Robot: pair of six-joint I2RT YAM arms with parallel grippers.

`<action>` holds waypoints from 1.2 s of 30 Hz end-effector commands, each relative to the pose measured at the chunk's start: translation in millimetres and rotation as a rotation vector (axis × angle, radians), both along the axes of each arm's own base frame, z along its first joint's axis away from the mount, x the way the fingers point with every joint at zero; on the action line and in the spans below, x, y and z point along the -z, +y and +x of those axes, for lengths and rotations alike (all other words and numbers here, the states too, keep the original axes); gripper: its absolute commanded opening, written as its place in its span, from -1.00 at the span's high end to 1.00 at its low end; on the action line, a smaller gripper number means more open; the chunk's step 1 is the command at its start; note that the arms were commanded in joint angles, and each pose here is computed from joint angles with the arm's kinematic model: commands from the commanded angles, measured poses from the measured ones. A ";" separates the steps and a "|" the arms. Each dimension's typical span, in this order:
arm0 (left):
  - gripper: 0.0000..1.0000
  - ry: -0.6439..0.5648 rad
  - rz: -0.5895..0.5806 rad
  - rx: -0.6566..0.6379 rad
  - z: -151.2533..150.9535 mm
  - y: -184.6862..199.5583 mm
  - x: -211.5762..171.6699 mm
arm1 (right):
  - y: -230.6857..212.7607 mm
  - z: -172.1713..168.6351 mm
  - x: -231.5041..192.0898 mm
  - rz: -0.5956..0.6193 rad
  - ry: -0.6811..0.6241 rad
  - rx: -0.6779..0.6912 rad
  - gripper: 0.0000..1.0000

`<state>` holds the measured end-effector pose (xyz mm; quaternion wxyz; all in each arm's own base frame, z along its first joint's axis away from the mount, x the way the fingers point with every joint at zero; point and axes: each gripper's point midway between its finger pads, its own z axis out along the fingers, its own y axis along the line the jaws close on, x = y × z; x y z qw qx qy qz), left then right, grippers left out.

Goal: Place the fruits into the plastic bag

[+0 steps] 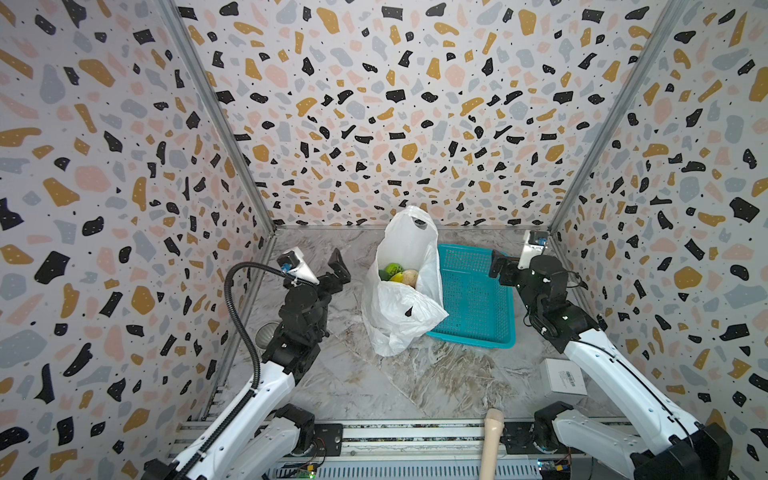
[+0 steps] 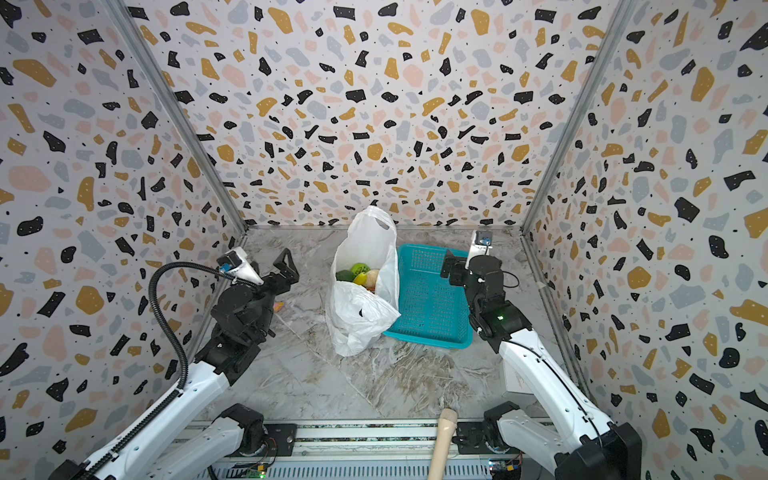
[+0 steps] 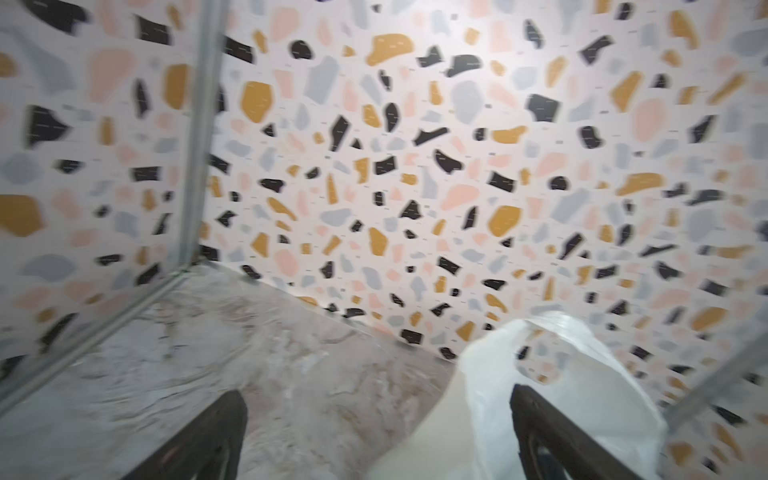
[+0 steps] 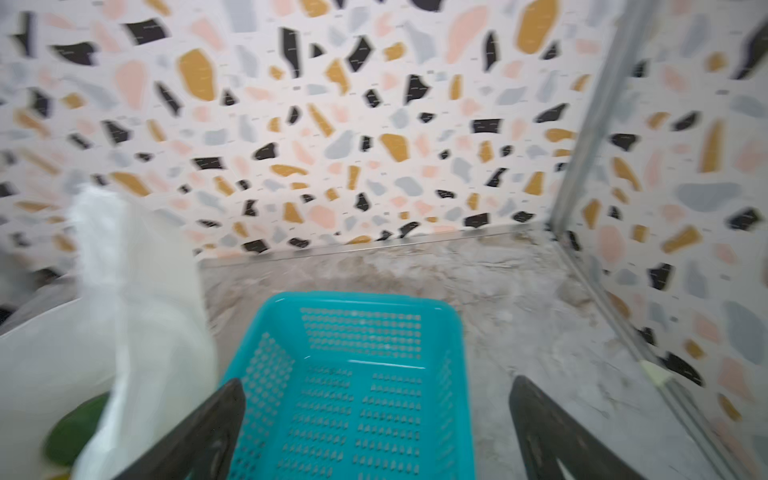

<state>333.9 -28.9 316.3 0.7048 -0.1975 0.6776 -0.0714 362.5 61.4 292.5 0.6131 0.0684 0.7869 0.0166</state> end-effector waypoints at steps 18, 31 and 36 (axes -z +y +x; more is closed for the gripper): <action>-0.99 0.376 0.344 -0.624 -23.0 111.6 154.9 | -76.7 -4.7 155.3 -0.241 -0.007 0.350 -0.98; -0.99 0.400 0.414 -0.413 10.7 98.6 175.5 | -46.0 9.2 171.5 -0.181 -0.076 -0.090 -0.98; -0.93 0.377 0.393 -0.311 16.3 96.6 177.9 | -44.0 7.6 171.6 -0.189 -0.082 -0.105 -0.98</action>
